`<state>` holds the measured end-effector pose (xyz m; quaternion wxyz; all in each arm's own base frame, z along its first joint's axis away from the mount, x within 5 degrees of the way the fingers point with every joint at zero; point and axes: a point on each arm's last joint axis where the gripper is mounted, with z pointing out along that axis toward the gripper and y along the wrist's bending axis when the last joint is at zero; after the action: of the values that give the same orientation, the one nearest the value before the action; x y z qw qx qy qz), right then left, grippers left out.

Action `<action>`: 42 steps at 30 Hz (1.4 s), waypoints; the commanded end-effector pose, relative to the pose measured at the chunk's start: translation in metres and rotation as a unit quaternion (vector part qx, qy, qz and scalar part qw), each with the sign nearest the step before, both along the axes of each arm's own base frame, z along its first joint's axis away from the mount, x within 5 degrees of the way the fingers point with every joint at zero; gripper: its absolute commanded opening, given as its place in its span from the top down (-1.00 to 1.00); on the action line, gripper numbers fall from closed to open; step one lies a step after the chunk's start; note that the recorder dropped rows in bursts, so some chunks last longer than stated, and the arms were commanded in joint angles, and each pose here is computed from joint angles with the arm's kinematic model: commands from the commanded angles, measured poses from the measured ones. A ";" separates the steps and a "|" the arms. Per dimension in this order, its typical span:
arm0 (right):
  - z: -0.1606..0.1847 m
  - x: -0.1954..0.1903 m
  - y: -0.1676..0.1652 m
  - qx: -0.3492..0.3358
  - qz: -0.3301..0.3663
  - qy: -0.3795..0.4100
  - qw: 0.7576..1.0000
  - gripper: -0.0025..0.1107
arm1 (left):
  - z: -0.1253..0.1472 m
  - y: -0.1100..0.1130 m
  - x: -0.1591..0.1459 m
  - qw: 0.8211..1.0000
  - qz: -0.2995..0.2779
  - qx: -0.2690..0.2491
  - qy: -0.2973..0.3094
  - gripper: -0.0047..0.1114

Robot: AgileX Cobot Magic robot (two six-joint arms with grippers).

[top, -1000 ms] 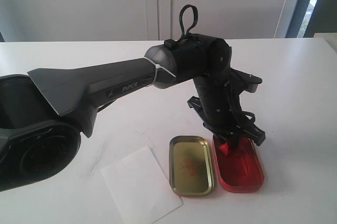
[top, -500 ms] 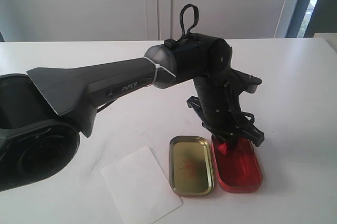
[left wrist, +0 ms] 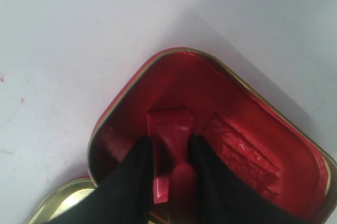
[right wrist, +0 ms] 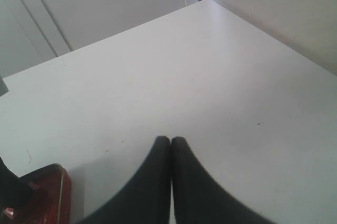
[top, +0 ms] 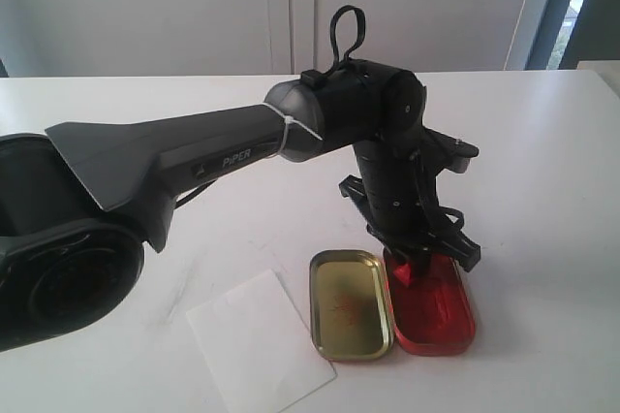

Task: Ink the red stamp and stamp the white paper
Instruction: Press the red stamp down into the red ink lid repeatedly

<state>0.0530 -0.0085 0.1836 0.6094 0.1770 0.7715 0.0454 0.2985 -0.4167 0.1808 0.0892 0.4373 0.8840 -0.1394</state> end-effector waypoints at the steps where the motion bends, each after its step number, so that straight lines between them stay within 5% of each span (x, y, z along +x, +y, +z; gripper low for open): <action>1: -0.001 0.000 0.000 -0.002 0.002 -0.004 1.000 0.96 | -0.009 0.006 -0.003 0.999 -0.004 0.037 0.012 0.92; 42: -0.001 0.000 0.000 0.013 -0.002 -0.006 1.000 0.96 | 0.024 0.004 -0.003 1.000 -0.004 0.001 -0.006 0.92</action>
<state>0.0530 -0.0085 0.1836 0.6088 0.1865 0.7693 0.0530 0.2978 -0.4133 0.1886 0.0914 0.4416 0.8830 -0.1303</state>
